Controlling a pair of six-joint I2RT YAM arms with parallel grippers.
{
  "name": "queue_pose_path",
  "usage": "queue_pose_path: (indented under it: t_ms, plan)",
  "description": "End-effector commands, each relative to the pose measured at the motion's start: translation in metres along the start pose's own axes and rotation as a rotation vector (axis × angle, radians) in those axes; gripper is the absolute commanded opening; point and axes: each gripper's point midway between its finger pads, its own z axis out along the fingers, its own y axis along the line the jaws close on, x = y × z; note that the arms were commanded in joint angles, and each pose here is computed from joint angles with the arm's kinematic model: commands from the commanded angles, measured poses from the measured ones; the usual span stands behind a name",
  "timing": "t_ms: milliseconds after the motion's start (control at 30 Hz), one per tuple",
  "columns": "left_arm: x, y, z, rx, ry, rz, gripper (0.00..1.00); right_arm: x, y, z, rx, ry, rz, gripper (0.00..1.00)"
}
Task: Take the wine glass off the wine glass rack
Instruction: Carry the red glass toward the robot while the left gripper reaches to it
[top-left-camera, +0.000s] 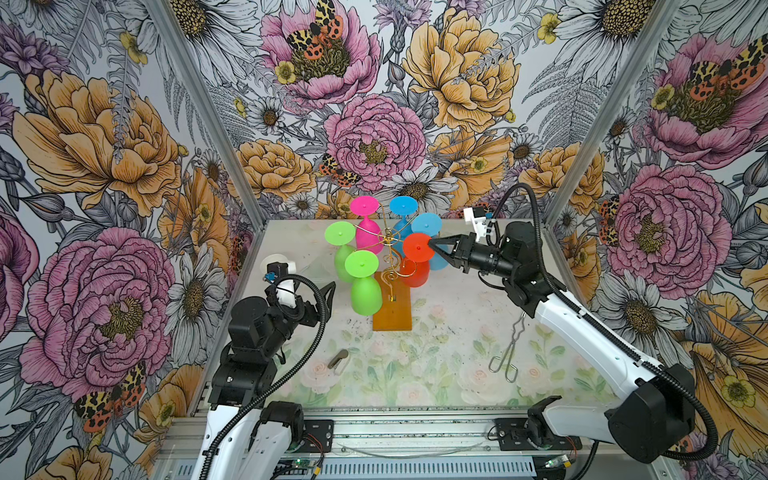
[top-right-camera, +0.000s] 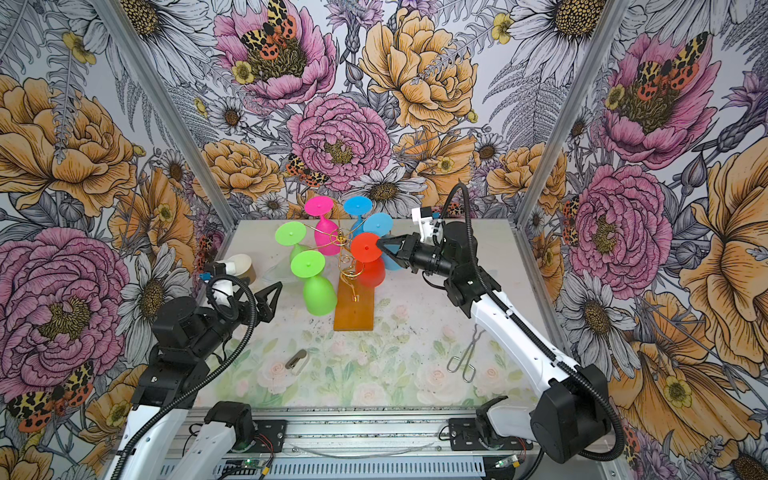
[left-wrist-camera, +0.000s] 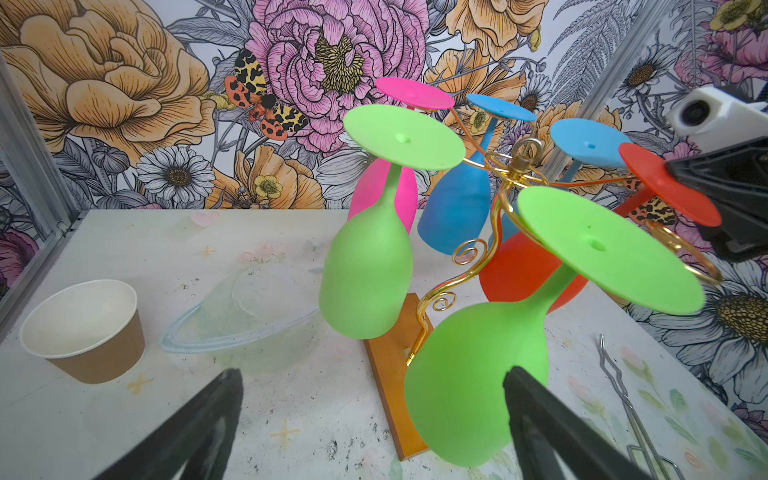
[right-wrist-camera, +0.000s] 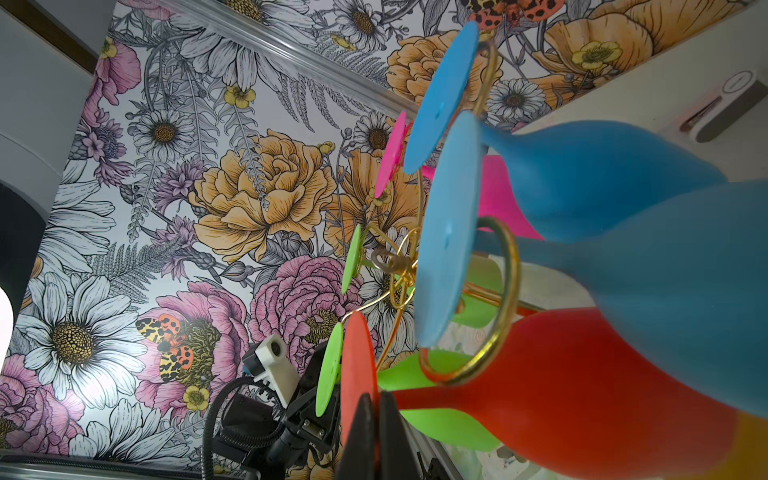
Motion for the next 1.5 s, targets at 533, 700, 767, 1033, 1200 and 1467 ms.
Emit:
queue_pose_path:
  t_ms: [533,700,767,1033,1200,1467]
  plan:
    - [0.0,-0.063,-0.047,0.259,0.199,-0.255,0.99,0.057,0.02,-0.051,-0.053,0.119,-0.102,0.0]
    - [0.008,-0.083,-0.054,0.375,0.254,-0.301,0.99,0.088,0.006,-0.06,-0.067,0.216,-0.153,0.0]
    - [0.015,-0.086,-0.054,0.392,0.28,-0.325,0.99,0.097,-0.001,-0.061,-0.072,0.247,-0.174,0.0]
    - [0.037,-0.101,-0.051,0.43,0.34,-0.386,0.96,0.115,-0.022,-0.053,-0.06,0.303,-0.214,0.0]
    - [0.047,-0.127,-0.033,0.535,0.358,-0.448,0.87,0.123,-0.02,-0.046,-0.067,0.325,-0.252,0.0]
    - [0.052,-0.174,-0.016,0.635,0.404,-0.4,0.77,0.129,-0.019,-0.046,-0.062,0.32,-0.317,0.0]
